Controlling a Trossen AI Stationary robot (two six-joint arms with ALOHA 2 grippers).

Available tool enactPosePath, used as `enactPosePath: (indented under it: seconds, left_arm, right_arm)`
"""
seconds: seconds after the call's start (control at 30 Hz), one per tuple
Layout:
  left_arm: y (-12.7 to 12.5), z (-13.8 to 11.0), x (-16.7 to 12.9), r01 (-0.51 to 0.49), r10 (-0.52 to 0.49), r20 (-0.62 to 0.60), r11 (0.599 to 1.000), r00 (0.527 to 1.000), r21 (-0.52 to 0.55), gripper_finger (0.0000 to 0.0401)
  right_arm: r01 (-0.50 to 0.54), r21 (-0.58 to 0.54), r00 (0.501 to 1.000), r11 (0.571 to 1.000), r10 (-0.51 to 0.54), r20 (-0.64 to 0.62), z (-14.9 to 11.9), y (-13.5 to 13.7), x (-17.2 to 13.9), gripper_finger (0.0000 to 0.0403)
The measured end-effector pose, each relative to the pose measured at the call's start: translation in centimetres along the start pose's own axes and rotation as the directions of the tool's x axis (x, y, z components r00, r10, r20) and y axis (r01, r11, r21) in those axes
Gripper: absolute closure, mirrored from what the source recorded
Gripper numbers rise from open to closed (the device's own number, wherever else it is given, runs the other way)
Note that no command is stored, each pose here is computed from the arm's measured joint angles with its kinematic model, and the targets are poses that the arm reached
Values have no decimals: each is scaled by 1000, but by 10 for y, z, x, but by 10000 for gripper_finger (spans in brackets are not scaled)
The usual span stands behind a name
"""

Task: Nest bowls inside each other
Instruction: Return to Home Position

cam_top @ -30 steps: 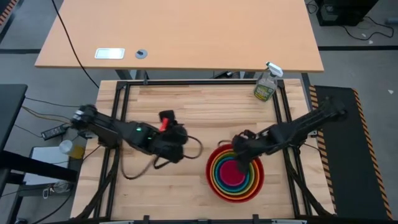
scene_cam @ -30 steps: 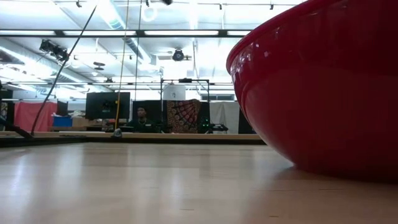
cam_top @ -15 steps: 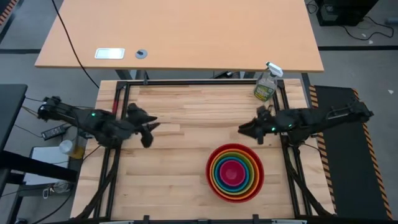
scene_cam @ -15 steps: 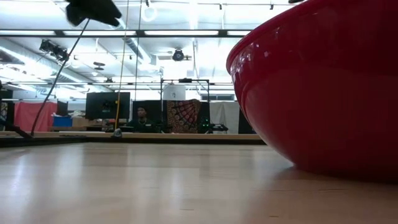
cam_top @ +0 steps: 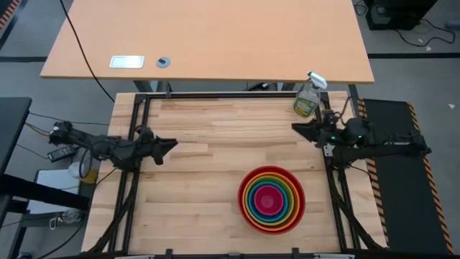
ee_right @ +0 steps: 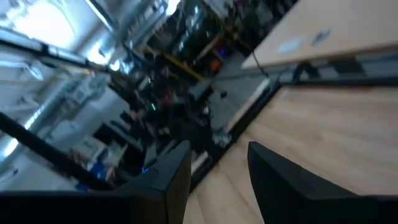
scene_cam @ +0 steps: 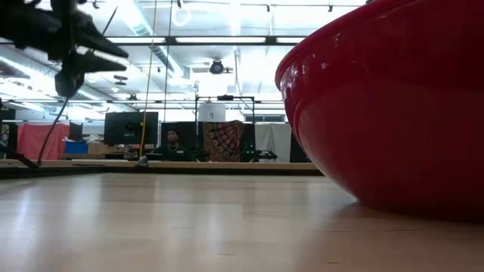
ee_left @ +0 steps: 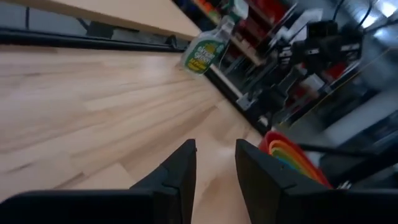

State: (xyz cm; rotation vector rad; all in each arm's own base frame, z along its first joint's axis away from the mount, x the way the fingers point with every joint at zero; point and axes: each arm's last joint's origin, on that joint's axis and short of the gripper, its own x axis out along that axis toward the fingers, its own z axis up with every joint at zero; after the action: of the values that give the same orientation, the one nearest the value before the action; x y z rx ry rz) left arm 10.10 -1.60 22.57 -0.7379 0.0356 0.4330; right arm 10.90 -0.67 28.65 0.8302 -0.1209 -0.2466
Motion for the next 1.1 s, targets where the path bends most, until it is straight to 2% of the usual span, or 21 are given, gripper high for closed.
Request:
enactPosePath:
  seconds: [0.13,0.33,0.53,0.67,0.83,1.1]
  left_arm:
    - [15,-16,3,69,-65,61,995,996,-72,287]
    - [34,-39,9,166,-141,144,970,979,-177,288]
    - [37,-41,9,164,-137,143,966,980,-201,288]
    - [37,-41,9,165,-137,143,963,980,-211,288]
    - [37,-41,10,162,-133,144,962,981,-220,288]
    - [39,-40,10,116,-78,187,972,979,-203,287]
  right_arm:
    - [-4,-5,998,1000,4,65,8,-4,-17,238]
    - [40,35,997,999,-42,63,8,-16,-42,238]
    - [83,57,993,995,-87,81,3,-28,-56,238]
    - [106,74,990,992,-112,88,-6,-38,-53,238]
    - [117,122,992,986,-122,30,-26,-55,-39,238]
    - [-20,194,997,981,5,74,-45,-69,-22,238]
